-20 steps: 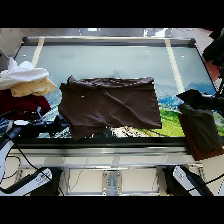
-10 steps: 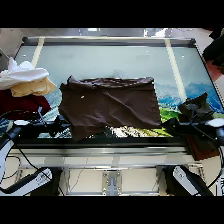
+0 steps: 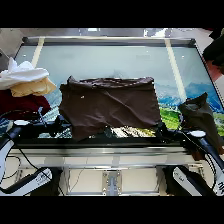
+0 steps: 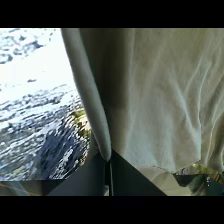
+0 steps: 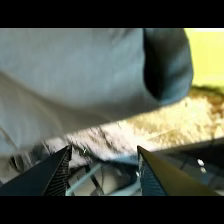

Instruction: Fold the shirts.

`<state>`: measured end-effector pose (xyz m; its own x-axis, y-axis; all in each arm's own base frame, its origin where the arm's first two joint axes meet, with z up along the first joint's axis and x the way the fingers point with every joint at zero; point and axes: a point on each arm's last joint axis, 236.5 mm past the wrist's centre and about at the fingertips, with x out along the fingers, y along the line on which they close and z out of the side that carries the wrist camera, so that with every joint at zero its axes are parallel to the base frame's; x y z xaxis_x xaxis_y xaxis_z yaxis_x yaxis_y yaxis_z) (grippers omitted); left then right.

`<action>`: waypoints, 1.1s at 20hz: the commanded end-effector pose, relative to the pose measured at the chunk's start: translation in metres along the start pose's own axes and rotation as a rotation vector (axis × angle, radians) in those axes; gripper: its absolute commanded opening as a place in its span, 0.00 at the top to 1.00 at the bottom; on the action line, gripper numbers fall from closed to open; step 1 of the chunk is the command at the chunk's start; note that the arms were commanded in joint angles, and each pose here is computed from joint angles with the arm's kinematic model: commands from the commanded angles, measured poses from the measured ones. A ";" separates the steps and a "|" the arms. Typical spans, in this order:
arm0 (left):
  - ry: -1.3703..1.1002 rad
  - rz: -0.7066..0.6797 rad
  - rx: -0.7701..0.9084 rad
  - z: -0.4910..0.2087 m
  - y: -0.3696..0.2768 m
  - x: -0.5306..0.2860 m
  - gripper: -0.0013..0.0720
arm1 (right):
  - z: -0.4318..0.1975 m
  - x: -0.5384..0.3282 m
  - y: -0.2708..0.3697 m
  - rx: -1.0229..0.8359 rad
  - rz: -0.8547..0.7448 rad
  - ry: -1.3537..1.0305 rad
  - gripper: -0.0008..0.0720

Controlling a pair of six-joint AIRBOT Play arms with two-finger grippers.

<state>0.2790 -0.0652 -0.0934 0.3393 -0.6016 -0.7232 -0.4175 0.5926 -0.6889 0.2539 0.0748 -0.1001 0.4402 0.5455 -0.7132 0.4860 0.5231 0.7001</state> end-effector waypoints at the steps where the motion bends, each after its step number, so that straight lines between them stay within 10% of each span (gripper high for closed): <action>1: 0.000 0.000 0.011 0.000 0.000 0.000 0.97 | 0.024 0.008 -0.004 0.038 -0.023 -0.094 0.38; 3: -0.001 0.000 0.010 0.000 0.000 0.000 0.96 | 0.038 0.009 -0.004 0.049 -0.034 -0.127 0.38; 9: -0.013 -0.012 0.036 0.006 -0.009 -0.006 0.97 | 0.082 -0.007 0.036 -0.044 0.016 -0.216 0.98; 16: -0.380 -0.234 0.410 0.042 -0.156 -0.160 0.97 | 0.086 -0.139 0.211 -0.670 0.184 -0.373 0.98; 22: -1.046 -0.300 0.865 -0.030 -0.319 -0.378 0.97 | -0.031 -0.359 0.363 -1.182 0.336 -0.864 0.98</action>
<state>0.3088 -0.0216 0.2872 0.8934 -0.4037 -0.1972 0.2258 0.7830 -0.5796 0.3178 0.0690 0.3105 0.8749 0.4395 -0.2035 -0.3433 0.8591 0.3795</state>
